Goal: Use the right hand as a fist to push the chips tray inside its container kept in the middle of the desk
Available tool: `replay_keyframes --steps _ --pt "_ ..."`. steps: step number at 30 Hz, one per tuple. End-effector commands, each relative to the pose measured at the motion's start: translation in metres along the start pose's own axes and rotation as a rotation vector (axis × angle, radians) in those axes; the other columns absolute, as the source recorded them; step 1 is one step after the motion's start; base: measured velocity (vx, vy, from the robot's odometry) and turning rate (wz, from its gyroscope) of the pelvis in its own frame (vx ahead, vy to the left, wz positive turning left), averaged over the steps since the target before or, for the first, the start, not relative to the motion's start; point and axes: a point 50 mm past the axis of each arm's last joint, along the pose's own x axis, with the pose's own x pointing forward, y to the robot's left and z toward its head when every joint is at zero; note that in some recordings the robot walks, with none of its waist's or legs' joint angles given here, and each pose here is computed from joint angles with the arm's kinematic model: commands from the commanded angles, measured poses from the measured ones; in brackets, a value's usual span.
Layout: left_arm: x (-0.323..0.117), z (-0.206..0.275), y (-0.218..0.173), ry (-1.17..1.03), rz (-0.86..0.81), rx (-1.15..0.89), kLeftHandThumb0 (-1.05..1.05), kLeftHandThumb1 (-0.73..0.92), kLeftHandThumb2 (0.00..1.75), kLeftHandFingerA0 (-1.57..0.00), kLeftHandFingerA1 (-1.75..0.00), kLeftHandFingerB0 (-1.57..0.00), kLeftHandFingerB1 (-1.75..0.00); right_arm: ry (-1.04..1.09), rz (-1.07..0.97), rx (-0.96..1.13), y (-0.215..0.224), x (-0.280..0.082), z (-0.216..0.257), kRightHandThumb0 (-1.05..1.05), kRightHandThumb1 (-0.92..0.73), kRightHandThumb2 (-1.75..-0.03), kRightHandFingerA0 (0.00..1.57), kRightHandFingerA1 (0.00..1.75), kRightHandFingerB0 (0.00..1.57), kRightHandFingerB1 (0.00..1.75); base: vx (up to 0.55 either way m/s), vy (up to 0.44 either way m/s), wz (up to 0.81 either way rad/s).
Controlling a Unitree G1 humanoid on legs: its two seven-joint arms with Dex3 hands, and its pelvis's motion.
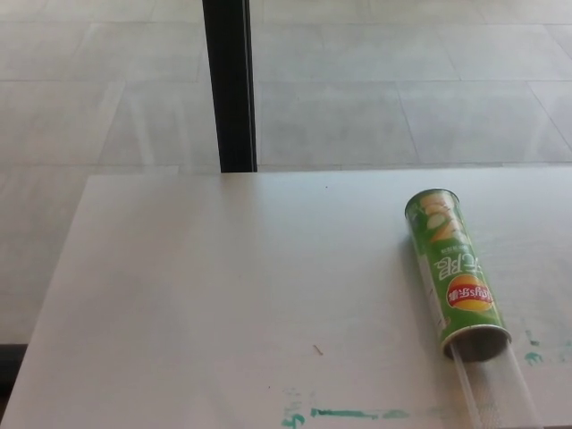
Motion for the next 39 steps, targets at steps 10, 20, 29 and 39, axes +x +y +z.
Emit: replay_keyframes --steps 10,20,29,39 --pt "-0.002 0.002 0.009 -0.028 0.025 -0.002 -0.79 0.56 1.38 -0.69 -1.22 -0.38 -0.96 0.147 1.140 -0.148 0.080 -0.095 0.027 -0.59 -0.85 -0.64 0.77 0.90 0.57 0.54 0.00 0.000 0.00" --pt "-0.002 0.002 0.010 -0.027 0.020 -0.013 -0.82 0.55 1.39 -0.71 -1.23 -0.40 -0.99 0.157 1.408 -0.318 0.070 -0.111 0.032 -0.56 -0.81 -0.63 0.77 0.90 0.66 0.53 0.00 0.000 0.00" --pt "-0.001 0.002 0.008 -0.018 0.031 -0.036 -0.77 0.55 1.42 -0.73 -1.26 -0.44 -1.01 0.115 1.533 -0.624 0.058 -0.108 0.036 -0.57 -0.82 -0.64 0.76 0.76 0.59 0.51 0.00 0.000 0.00" --pt "-0.001 0.001 0.009 -0.013 0.041 0.031 -0.81 0.52 1.35 -0.88 -1.20 -0.49 -0.94 0.044 1.574 -1.006 0.046 -0.099 0.025 -0.63 -0.82 -0.64 0.76 0.76 0.59 0.48 0.00 0.000 0.00"
